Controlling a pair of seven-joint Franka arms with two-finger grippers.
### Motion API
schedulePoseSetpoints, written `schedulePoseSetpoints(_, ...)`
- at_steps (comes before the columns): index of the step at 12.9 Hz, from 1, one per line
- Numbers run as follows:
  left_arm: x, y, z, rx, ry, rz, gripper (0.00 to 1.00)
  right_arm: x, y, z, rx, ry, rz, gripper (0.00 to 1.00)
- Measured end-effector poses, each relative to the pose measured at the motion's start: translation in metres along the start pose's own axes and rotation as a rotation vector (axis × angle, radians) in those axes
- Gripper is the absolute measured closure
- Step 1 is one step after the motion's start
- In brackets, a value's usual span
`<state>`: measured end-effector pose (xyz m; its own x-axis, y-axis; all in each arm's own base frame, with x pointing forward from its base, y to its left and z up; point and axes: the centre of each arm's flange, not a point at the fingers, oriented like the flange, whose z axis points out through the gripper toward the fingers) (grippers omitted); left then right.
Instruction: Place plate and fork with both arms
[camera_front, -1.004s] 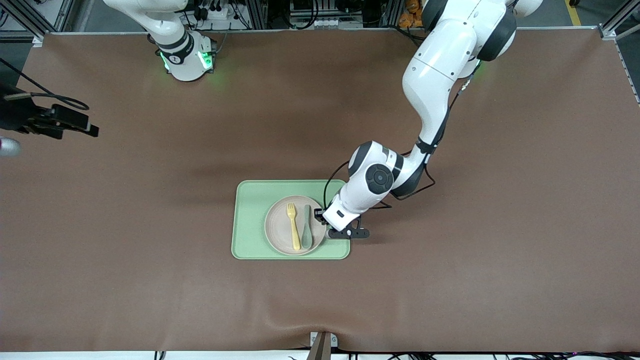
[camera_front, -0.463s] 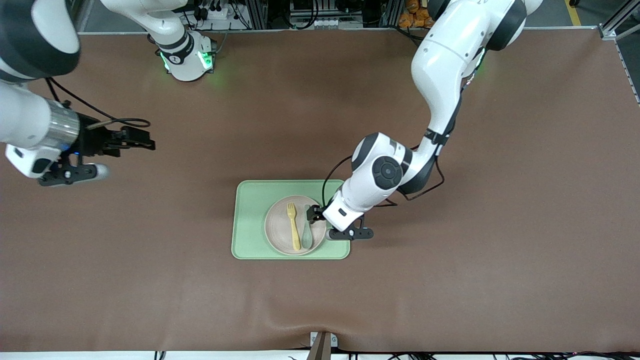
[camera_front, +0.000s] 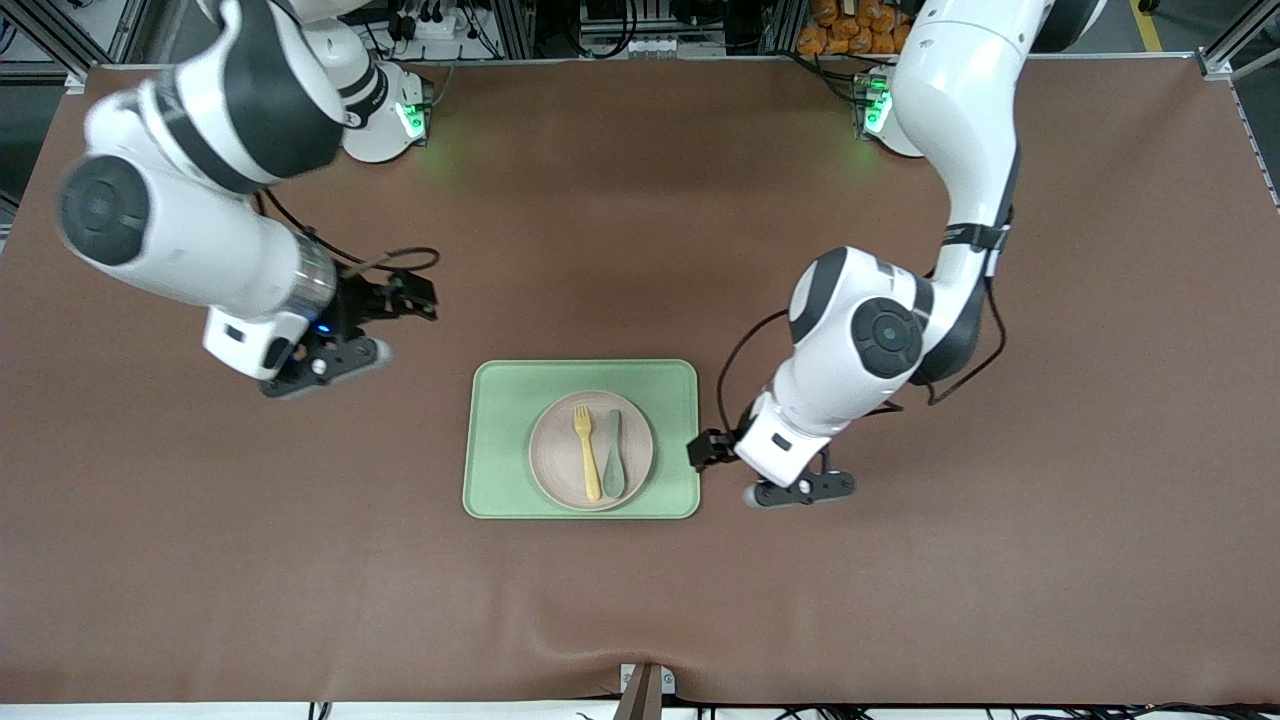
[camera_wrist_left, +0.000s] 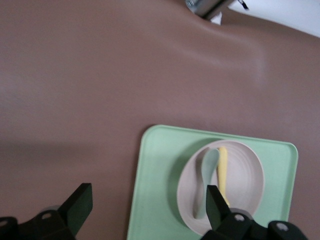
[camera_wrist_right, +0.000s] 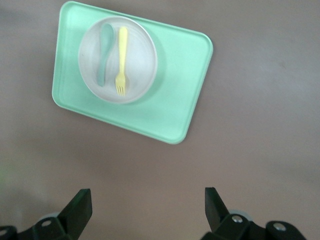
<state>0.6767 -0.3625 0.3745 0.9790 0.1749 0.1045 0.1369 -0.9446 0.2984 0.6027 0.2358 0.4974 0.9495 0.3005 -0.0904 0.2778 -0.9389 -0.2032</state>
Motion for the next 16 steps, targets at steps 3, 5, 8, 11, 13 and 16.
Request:
schedulePoseSetpoints(3,0.01,-0.017,-0.004,0.061,0.022,0.017,0.0,0.034,-0.024,0.066,-0.009,0.031,-0.032,0.0)
schedulePoseSetpoints(5,0.026,-0.041,-0.009,0.09,0.031,0.006,0.0,0.055,-0.037,0.116,-0.017,0.06,-0.032,0.0)
schedulePoseSetpoints(8,0.05,-0.081,-0.025,0.106,0.023,0.007,0.0,0.068,-0.066,0.177,-0.097,0.086,-0.084,0.0)
schedulePoseSetpoints(11,0.069,-0.123,-0.048,0.13,-0.014,0.048,0.0,0.073,-0.081,0.217,-0.152,0.101,-0.086,0.0)
schedulePoseSetpoints(13,0.08,-0.151,-0.068,0.172,-0.02,0.087,0.0,0.073,-0.082,0.235,-0.194,0.096,-0.052,0.0)
schedulePoseSetpoints(16,0.081,-0.167,-0.104,0.231,-0.033,0.118,0.0,0.069,-0.101,0.271,-0.262,0.11,0.032,0.0)
